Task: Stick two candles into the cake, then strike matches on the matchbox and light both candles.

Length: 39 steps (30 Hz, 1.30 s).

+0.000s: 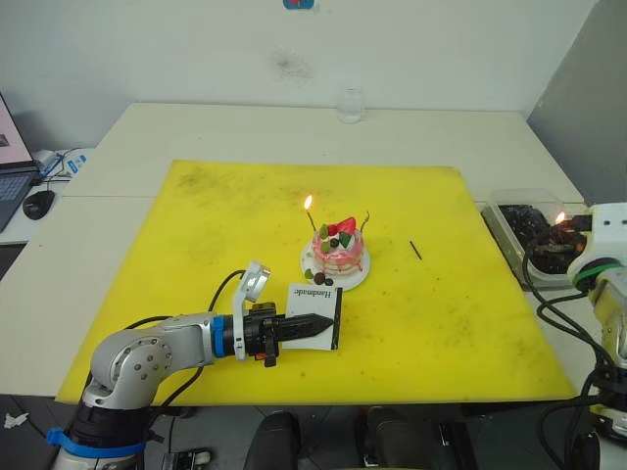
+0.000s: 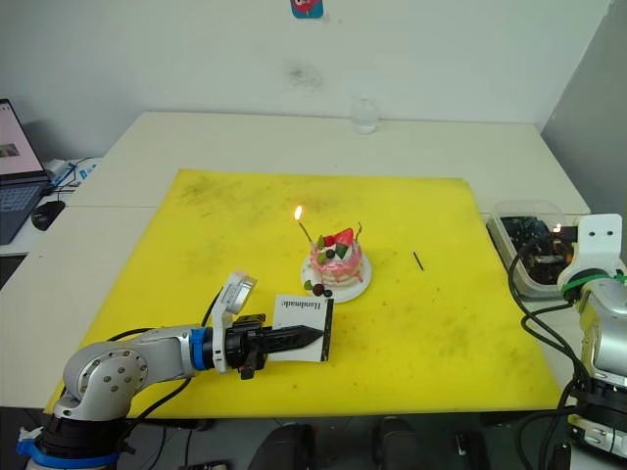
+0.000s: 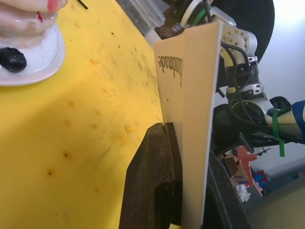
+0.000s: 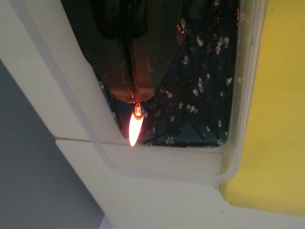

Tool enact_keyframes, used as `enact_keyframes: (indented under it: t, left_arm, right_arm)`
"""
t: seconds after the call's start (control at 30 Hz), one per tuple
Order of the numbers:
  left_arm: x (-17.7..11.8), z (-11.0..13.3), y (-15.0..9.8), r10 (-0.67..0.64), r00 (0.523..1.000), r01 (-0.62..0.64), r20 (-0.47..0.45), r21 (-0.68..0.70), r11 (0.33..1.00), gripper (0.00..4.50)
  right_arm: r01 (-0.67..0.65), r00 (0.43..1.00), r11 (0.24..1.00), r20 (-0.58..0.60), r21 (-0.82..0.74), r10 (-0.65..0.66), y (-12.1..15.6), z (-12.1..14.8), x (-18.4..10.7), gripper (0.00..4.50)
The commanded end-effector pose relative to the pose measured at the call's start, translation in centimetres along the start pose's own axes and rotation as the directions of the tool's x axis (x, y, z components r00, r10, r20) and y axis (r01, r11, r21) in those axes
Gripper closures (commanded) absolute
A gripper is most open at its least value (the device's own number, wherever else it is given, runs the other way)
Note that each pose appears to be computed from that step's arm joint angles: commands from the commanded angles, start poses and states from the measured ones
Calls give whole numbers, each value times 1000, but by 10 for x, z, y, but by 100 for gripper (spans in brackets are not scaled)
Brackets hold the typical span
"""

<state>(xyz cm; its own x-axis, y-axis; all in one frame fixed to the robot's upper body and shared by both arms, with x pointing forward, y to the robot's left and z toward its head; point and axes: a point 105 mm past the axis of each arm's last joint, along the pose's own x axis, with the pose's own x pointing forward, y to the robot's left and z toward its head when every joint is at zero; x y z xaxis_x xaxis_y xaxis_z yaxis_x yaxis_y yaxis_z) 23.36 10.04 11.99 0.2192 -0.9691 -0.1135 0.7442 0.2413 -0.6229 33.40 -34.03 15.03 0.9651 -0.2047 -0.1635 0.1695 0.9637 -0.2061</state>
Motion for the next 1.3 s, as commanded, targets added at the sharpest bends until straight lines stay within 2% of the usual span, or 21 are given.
enact_keyframes:
  t: [0.03, 0.23, 0.33, 0.37, 0.5, 0.6, 0.73, 0.83, 1.0, 1.3]
  left_arm:
    - [-1, 6, -4, 2, 1000, -2, 19, 38, 999, 450]
    - [-2, 5, -3, 15, 1000, -16, 20, 34, 999, 450]
    - [-3, 5, -3, 16, 1000, -17, 21, 34, 999, 450]
    - [-3, 6, -2, 17, 1000, -17, 22, 34, 999, 450]
    - [-4, 6, -2, 18, 1000, -19, 22, 35, 999, 450]
    - [-5, 7, -1, 22, 1000, -23, 20, 36, 999, 450]
    - [-5, 7, -1, 24, 1000, -25, 18, 37, 999, 450]
    - [-5, 7, -1, 25, 1000, -26, 16, 38, 999, 450]
    - [-5, 6, -3, 28, 999, -28, 15, 41, 999, 450]
    - [-6, 4, -4, 37, 999, -38, 17, 42, 998, 450]
  right_arm:
    - [59, 995, 998, 78, 1, -59, -11, 22, 0, 348]
    - [71, 983, 997, 167, 7, -72, -7, 43, -9, 129]
    - [-40, 961, 999, 273, -34, 48, 13, 67, -21, 18]
    - [-105, 946, 992, 302, -71, 122, 26, 75, -28, 2]
    - [-260, 893, 954, 339, -149, 296, 57, 83, -48, 2]
    - [-401, 853, 903, 295, -155, 430, 90, 67, -58, 2]
    - [-506, 821, 853, 232, -125, 521, 127, 40, -59, 2]
    - [-531, 813, 837, 199, -131, 547, 145, 26, -51, 2]
    - [-511, 842, 855, 147, -91, 519, 159, 4, -25, 2]
    - [-514, 839, 852, 150, -94, 523, 179, -3, -8, 2]
